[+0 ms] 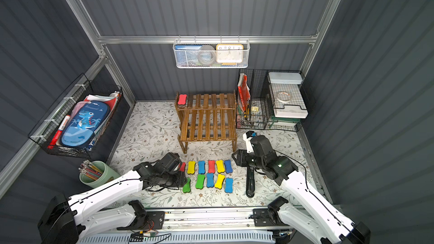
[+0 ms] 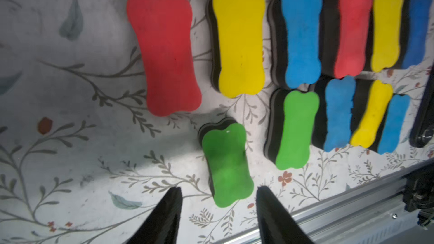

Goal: Remove the whiteboard erasers from the shelf
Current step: Adjust the whiteboard eraser at the center of the board, then pick up the whiteboard eraser from the shelf.

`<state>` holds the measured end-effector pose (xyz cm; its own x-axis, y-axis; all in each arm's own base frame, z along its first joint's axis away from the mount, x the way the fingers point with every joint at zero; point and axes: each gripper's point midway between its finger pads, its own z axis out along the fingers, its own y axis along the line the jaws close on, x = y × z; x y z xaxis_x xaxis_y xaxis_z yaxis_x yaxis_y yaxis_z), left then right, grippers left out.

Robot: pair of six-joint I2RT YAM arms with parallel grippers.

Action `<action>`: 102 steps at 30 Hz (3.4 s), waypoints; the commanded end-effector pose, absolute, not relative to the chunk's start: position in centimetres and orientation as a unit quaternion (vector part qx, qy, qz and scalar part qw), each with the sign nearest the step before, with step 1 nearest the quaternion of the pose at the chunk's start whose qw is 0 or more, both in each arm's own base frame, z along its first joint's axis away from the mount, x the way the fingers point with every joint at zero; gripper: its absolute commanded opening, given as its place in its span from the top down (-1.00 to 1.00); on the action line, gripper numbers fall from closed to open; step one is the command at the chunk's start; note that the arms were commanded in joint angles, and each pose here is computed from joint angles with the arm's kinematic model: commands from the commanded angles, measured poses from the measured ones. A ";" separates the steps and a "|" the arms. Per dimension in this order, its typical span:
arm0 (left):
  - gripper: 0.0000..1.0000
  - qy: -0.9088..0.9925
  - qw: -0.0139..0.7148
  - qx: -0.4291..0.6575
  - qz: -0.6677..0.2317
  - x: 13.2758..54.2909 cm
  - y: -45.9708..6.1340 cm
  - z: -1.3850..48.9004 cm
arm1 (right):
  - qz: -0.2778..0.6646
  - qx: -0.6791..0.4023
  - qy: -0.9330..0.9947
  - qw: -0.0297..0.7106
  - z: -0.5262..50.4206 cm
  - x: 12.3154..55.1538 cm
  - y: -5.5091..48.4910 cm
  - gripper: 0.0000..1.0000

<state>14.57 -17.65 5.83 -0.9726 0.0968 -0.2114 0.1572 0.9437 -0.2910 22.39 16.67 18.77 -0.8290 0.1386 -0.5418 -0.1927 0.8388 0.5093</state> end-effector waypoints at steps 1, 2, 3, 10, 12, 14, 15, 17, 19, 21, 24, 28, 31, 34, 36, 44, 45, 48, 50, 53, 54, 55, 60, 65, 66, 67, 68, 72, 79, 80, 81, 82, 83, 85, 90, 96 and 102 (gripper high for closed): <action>-0.03 0.983 0.083 0.068 -0.152 13.8 -17.8 5.2 | 0.280 -0.012 0.910 0.305 19.7 22.7 16.4 -0.02; 0.04 0.983 0.080 0.072 -0.147 13.6 -17.8 4.9 | 0.279 -0.013 0.910 0.306 19.7 22.8 16.4 -0.02; 0.07 0.984 0.077 0.074 -0.143 13.6 -17.9 4.6 | 0.278 -0.013 0.911 0.306 19.7 22.8 16.4 -0.02; 0.27 0.986 0.066 0.086 -0.129 13.9 -18.3 3.3 | 0.274 -0.011 0.911 0.308 19.8 22.9 16.3 -0.03; 0.34 0.986 0.063 0.092 -0.127 13.9 -18.5 3.0 | 0.272 -0.010 0.912 0.307 19.7 22.9 16.2 -0.03; 0.36 0.985 0.062 0.098 -0.126 14.0 -18.6 2.7 | 0.272 -0.009 0.912 0.308 19.7 22.9 16.2 -0.03; 0.36 0.985 0.063 0.100 -0.125 14.2 -18.7 2.6 | 0.270 -0.009 0.912 0.307 19.7 22.9 16.1 -0.03; 0.39 0.984 0.064 0.106 -0.127 14.4 -19.1 2.5 | 0.271 -0.009 0.912 0.308 19.7 22.9 16.2 -0.03; 0.42 0.984 0.064 0.112 -0.125 14.8 -19.5 2.4 | 0.270 -0.009 0.912 0.308 19.7 22.9 16.1 -0.03; 0.44 0.982 0.065 0.120 -0.128 15.2 -20.1 2.5 | 0.269 -0.009 0.913 0.308 19.7 22.9 16.1 -0.04; 0.45 0.981 0.066 0.131 -0.126 15.6 -20.5 2.7 | 0.272 -0.010 0.912 0.309 19.8 22.9 16.2 -0.03; 0.47 0.980 0.067 0.135 -0.127 15.8 -20.9 2.8 | 0.270 -0.007 0.912 0.309 19.7 22.9 16.0 -0.04; 0.47 0.981 0.066 0.134 -0.124 15.8 -20.7 3.1 | 0.269 -0.008 0.912 0.309 19.7 22.8 16.0 -0.04; 0.35 0.981 0.079 0.127 -0.126 15.9 -20.4 4.7 | 0.268 -0.008 0.911 0.312 19.9 22.8 15.9 -0.04; 0.22 0.979 0.097 0.121 -0.134 16.2 -20.4 6.8 | 0.267 -0.007 0.911 0.313 20.1 22.8 15.8 -0.04; -0.37 0.954 0.229 0.122 -0.149 20.8 -21.7 20.8 | 0.271 -0.008 0.909 0.318 20.6 23.0 16.0 -0.05; -0.42 0.950 0.250 0.131 -0.137 22.2 -22.0 23.0 | 0.271 -0.008 0.908 0.318 20.6 23.1 16.0 -0.05; -0.51 0.934 0.312 0.145 -0.099 26.5 -22.8 29.3 | 0.271 -0.007 0.908 0.319 20.7 23.1 16.0 -0.05; -0.59 0.924 0.342 0.150 -0.087 29.2 -23.1 32.4 | 0.272 -0.006 0.907 0.321 20.8 23.2 16.0 -0.05; -0.53 0.912 0.377 0.139 -0.075 33.4 -22.8 35.6 | 0.268 -0.006 0.908 0.321 20.8 23.0 15.8 -0.05; -0.48 0.911 0.385 0.135 -0.067 34.7 -22.5 36.3 | 0.268 -0.005 0.908 0.321 20.8 23.0 15.8 -0.05; -0.45 0.910 0.389 0.130 -0.054 35.6 -22.2 36.5 | 0.268 -0.005 0.908 0.322 20.9 23.0 15.7 -0.05; -0.34 0.908 0.401 0.120 -0.004 40.0 -21.6 36.1 | 0.261 -0.007 0.909 0.326 21.2 23.0 15.4 -0.05; -0.34 0.906 0.409 0.111 0.005 43.0 -21.3 35.3 | 0.259 -0.008 0.909 0.326 21.2 23.0 15.3 -0.04; -0.33 0.906 0.408 0.109 0.010 43.4 -21.2 35.0 | 0.258 -0.007 0.909 0.326 21.2 23.0 15.3 -0.05; -0.33 0.906 0.409 0.109 0.012 43.7 -21.2 34.9 | 0.257 -0.007 0.910 0.326 21.1 23.0 15.2 -0.05; -0.33 0.906 0.409 0.110 0.016 44.1 -21.2 34.8 | 0.256 -0.007 0.910 0.326 21.1 23.0 15.2 -0.05; -0.34 0.903 0.414 0.107 0.033 44.9 -21.1 34.4 | 0.254 -0.005 0.910 0.327 21.0 23.1 15.1 -0.05; -0.34 0.904 0.410 0.107 0.052 45.5 -20.8 33.3 | 0.253 -0.005 0.911 0.325 20.9 23.2 15.2 -0.05; -0.34 0.905 0.408 0.107 0.053 45.6 -20.7 33.1 | 0.252 -0.004 0.911 0.325 20.8 23.2 15.1 -0.04; -0.34 0.905 0.407 0.108 0.053 45.6 -20.8 32.9 | 0.253 -0.005 0.911 0.326 20.9 23.2 15.2 -0.04; -0.34 0.906 0.407 0.108 0.054 45.7 -20.8 32.8 | 0.253 -0.005 0.911 0.326 20.9 23.2 15.2 -0.05; -0.34 0.906 0.405 0.110 0.052 45.7 -20.9 32.6 | 0.253 -0.005 0.911 0.326 20.9 23.2 15.2 -0.05; -0.32 0.907 0.403 0.112 0.050 45.8 -21.1 32.3 | 0.254 -0.005 0.910 0.327 21.0 23.2 15.2 -0.05; -0.29 0.911 0.394 0.113 0.054 46.0 -21.2 31.3 | 0.251 -0.004 0.911 0.326 20.8 23.2 15.1 -0.05; -0.29 0.915 0.382 0.112 0.063 46.2 -21.2 29.8 | 0.251 -0.003 0.912 0.326 20.8 23.1 15.0 -0.05; -0.29 0.917 0.378 0.112 0.065 46.4 -21.3 28.9 | 0.249 -0.002 0.912 0.327 20.8 23.1 14.9 -0.05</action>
<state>46.18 -21.44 30.58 -0.6631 0.2406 -0.7088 0.1519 0.9705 0.1874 23.13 15.31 20.28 -0.7961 0.1624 -0.5830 -0.1657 0.8680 0.4682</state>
